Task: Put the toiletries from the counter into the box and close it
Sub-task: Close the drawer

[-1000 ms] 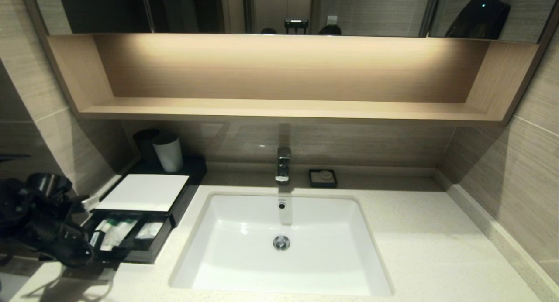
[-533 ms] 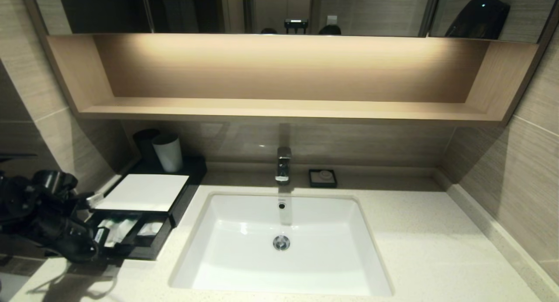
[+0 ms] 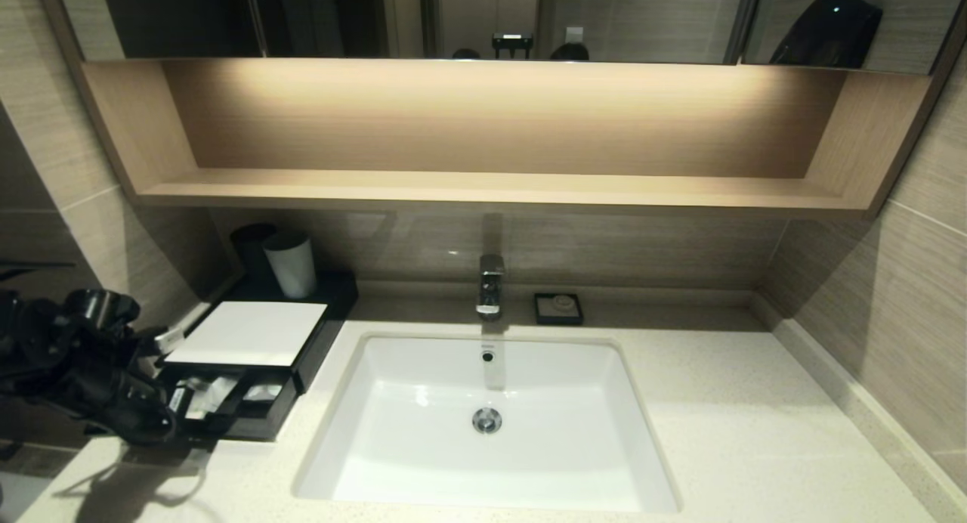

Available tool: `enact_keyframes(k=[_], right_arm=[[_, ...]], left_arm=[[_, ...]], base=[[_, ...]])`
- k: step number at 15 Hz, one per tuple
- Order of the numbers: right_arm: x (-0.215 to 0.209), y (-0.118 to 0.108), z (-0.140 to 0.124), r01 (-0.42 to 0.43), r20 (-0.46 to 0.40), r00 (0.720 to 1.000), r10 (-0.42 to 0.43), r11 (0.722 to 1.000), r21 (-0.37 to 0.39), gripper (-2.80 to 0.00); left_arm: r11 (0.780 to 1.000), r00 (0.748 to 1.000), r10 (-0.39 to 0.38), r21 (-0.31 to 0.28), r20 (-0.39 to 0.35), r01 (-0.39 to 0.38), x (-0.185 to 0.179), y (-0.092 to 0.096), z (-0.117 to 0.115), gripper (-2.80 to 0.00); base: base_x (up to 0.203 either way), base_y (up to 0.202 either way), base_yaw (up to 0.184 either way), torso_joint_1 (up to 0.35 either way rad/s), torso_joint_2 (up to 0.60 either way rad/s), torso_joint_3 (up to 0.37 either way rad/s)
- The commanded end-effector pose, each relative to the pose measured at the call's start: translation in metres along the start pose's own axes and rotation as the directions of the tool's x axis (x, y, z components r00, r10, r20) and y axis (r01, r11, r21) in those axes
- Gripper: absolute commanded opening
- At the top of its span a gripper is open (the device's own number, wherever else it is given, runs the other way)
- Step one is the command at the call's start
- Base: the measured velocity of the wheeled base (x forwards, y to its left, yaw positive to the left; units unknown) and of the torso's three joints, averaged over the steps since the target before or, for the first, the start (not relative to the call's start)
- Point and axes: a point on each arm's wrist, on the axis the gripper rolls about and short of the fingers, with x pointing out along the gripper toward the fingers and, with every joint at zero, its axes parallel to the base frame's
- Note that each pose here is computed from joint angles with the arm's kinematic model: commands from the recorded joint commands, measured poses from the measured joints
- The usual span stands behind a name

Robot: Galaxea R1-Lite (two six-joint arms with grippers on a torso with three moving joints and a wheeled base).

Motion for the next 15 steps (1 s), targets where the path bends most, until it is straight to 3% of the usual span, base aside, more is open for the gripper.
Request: enact_keyframes(k=[1,15], right_arm=[[0.000,0.000,0.000,0.000,0.000,1.000,0.000,1.000,0.000,-2.80],[0.000,0.000,0.000,0.000,0.000,1.000,0.000,1.000,0.000,-2.80]], left_arm=[[1.000,1.000,-0.004,0.001,0.001,0.004,0.003,-0.002,0.003,-2.80],[1.000,0.999,-0.002,-0.002,0.033,0.002,0.014,0.001,0.025,-2.80]], base=[[0.000,0.000,0.000,0.000,0.00,0.000],[0.000,0.000,0.000,0.000,0.00,0.000]])
